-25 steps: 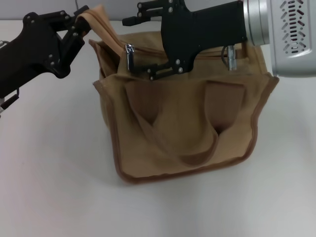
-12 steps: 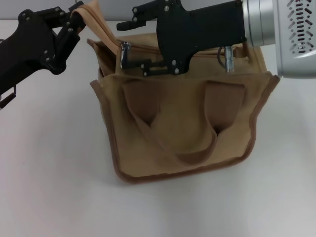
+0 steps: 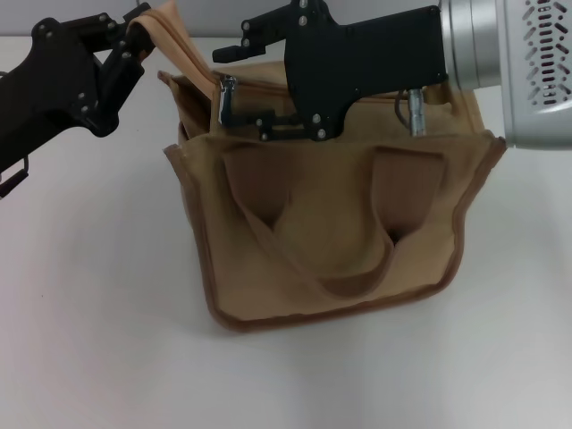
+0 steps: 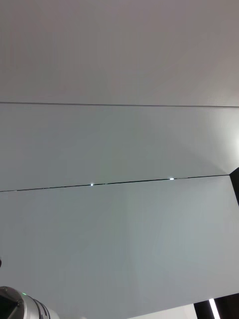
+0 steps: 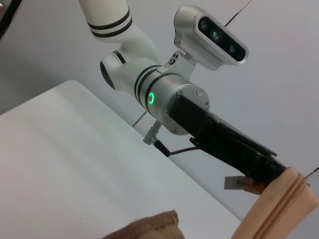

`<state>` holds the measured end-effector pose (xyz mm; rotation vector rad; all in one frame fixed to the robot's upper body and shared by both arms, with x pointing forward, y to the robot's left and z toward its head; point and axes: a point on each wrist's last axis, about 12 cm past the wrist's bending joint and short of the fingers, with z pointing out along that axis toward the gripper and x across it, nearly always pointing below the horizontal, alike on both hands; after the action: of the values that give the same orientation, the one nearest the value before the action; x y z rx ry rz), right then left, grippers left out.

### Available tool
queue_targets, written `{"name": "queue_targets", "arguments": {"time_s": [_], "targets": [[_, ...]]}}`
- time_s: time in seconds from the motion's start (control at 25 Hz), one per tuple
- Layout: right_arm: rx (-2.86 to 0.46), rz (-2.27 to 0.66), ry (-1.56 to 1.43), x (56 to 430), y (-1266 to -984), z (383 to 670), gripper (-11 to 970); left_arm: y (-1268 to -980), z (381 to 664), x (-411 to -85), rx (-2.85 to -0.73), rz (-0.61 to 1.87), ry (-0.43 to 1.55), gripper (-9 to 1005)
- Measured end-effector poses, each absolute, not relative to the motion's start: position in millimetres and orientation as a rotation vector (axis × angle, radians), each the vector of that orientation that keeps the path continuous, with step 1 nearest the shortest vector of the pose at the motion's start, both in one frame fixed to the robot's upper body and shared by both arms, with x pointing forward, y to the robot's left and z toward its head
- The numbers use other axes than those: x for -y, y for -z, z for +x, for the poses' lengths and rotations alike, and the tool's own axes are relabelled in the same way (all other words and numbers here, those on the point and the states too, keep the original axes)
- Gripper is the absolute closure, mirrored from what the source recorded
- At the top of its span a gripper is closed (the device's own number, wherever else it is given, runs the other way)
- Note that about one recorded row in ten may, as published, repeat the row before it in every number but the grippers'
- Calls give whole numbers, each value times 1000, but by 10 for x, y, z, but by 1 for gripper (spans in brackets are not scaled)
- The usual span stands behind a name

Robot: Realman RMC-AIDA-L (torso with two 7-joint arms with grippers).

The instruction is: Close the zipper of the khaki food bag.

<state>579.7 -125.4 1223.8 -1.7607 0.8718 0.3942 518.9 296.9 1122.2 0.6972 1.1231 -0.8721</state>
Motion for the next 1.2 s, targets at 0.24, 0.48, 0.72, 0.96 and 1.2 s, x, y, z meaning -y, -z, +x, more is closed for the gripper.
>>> {"name": "queue_targets", "arguments": {"time_s": [0.24,0.48,0.72,0.96,1.2], "targets": [[-845,-1764,-354,1306,-12226,5774,448,-11224,5192,-2971,-1122,695,871,963],[-865,-1705,-414,1358,-12247,5750,451,-11231,5204,-2973,-1126,689,872,963],[-1043,-1521,-645,1581,-12332,5755,451,-11241,5219,-2972,-1127,690,870,963],[-1299,-1332,-977,1792,-12443,5839,452,-11237,5253,-2953,-1135,685,862,963],[-1661,-1147,-1379,1862,-12437,6007,452,-11238,5259,-2947,-1134,687,860,963]]}}
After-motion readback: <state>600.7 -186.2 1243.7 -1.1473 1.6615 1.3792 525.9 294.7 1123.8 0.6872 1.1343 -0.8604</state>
